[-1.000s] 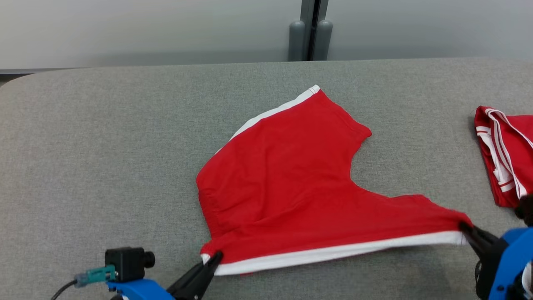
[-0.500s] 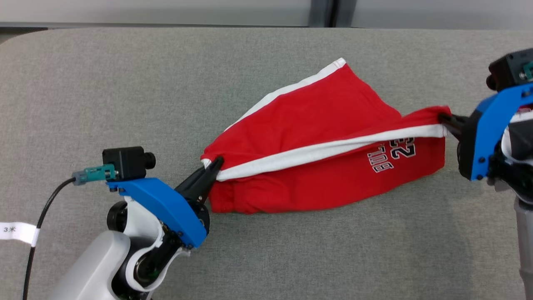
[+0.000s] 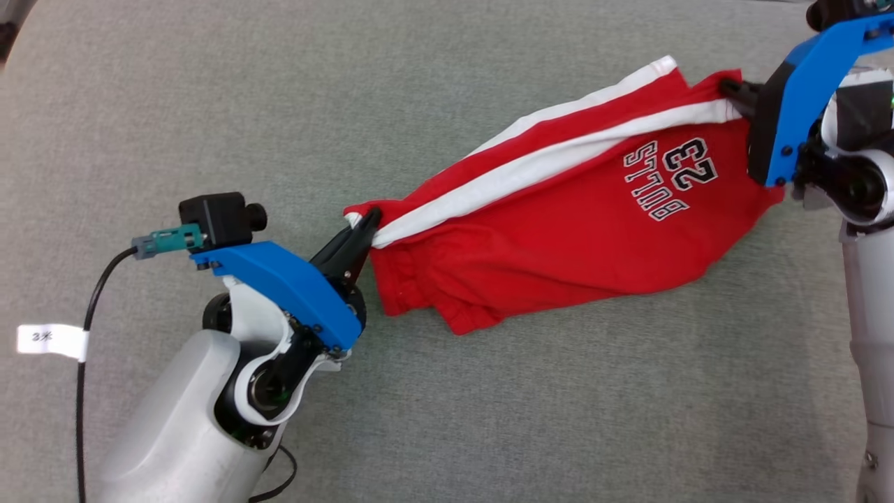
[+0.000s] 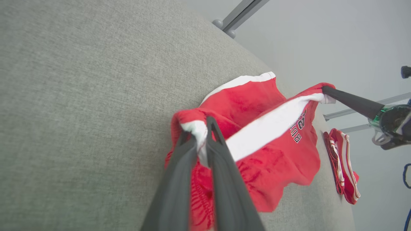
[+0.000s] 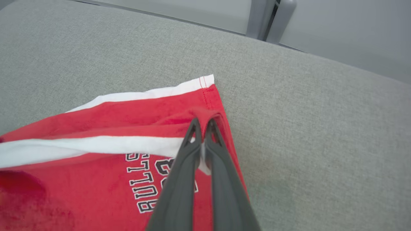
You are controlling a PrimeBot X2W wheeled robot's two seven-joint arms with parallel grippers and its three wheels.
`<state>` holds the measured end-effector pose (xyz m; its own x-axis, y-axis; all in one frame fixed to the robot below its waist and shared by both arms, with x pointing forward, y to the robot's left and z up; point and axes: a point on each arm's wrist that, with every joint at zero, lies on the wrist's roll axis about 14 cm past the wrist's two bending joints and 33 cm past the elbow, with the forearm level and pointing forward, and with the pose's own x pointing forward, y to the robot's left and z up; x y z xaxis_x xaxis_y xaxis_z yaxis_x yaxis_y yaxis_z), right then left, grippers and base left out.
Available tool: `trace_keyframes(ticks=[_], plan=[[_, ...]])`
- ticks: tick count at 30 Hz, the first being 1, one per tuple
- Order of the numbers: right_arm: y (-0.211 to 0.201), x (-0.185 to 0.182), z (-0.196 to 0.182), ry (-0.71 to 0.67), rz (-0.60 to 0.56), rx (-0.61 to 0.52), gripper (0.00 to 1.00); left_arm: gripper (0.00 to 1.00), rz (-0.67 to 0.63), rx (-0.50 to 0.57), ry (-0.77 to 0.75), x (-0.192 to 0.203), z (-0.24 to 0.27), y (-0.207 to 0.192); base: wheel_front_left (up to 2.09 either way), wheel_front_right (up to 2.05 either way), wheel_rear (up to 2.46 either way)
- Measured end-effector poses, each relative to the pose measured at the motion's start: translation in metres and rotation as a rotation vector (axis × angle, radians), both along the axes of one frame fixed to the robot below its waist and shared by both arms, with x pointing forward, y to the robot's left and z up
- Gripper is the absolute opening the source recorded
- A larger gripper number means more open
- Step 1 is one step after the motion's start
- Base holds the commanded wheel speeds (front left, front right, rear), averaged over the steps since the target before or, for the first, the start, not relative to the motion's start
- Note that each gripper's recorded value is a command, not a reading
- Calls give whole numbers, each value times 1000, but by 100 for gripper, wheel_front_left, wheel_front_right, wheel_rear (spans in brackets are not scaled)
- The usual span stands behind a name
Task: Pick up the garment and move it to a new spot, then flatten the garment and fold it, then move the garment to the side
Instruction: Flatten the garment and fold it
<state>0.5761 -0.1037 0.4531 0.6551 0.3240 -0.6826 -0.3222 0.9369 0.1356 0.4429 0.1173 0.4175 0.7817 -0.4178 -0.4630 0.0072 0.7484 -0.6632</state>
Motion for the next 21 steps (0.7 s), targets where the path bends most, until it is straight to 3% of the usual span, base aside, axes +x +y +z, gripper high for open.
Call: trace_keyframes(ticks=[8,9,10,11,12,21], plan=[[21,22,-23,2,12,21,0,0,44,-20,11,7,-11,5,0,0,0],[24,23,-25,1,17,24,6,0,47,-27,12,8,-12,4,0,0,0],[27,24,-27,1,22,25,32,18,51,-32,13,8,-13,3,0,0,0],[30,24,-30,2,29,28,98,84,54,-33,18,7,-15,4,0,0,0],[32,25,-32,-2,30,36,100,100,58,-32,21,7,-17,4,0,0,0],[41,31,-12,-99,23,116,100,100,165,-34,-39,11,-8,22,0,0,0]])
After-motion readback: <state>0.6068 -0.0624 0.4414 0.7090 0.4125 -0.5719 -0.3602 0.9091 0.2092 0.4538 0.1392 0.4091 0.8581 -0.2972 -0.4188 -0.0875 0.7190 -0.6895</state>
